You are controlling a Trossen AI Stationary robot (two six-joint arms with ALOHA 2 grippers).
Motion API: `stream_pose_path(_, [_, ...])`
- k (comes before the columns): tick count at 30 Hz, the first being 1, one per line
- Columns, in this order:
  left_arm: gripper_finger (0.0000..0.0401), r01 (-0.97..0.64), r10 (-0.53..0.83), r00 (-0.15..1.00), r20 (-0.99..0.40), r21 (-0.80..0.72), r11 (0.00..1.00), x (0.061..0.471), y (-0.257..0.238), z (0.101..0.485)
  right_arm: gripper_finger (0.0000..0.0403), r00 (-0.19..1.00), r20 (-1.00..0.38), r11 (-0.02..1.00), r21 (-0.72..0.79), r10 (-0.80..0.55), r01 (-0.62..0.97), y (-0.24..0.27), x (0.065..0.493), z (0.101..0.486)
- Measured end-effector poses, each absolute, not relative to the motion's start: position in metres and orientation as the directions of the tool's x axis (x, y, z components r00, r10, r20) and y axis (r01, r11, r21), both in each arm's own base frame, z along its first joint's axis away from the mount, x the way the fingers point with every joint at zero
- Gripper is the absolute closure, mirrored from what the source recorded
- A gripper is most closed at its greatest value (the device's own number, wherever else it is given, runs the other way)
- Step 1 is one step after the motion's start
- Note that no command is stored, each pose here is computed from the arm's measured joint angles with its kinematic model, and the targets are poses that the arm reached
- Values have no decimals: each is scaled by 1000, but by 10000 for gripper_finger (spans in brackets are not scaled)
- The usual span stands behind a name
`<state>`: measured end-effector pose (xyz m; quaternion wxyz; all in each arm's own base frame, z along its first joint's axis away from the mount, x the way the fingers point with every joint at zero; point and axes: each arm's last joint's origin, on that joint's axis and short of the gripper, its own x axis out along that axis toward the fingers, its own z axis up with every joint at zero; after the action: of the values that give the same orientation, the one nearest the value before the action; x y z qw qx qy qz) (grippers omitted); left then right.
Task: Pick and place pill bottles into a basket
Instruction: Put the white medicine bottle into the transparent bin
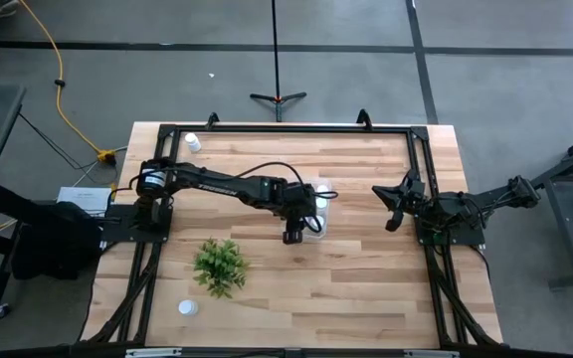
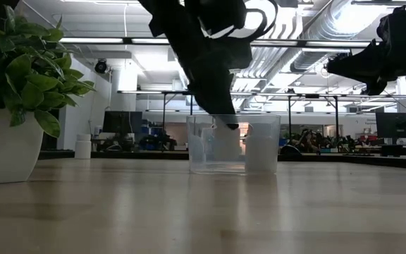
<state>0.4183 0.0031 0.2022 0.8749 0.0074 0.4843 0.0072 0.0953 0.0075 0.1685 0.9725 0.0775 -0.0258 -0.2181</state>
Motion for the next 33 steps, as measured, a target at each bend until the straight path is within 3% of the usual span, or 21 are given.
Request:
stream_pose_path(7, [196, -2, 20, 528, -849, 23, 1000, 418, 3, 202, 401, 904, 16, 893, 161, -428, 420, 8, 95, 168])
stream_pose_path(22, [94, -32, 84, 508, -857, 79, 996, 417, 5, 203, 402, 903, 16, 893, 161, -428, 421, 7, 95, 168])
stream_pose_path(27, [83, -44, 119, 464, -878, 112, 993, 418, 6, 227, 401, 903, 16, 892, 161, -430, 422, 7, 95, 168])
stream_pose_path(33, [96, -59, 207, 404, -891, 201, 978, 414, 9, 271, 401, 903, 16, 892, 161, -430, 422, 7, 95, 168])
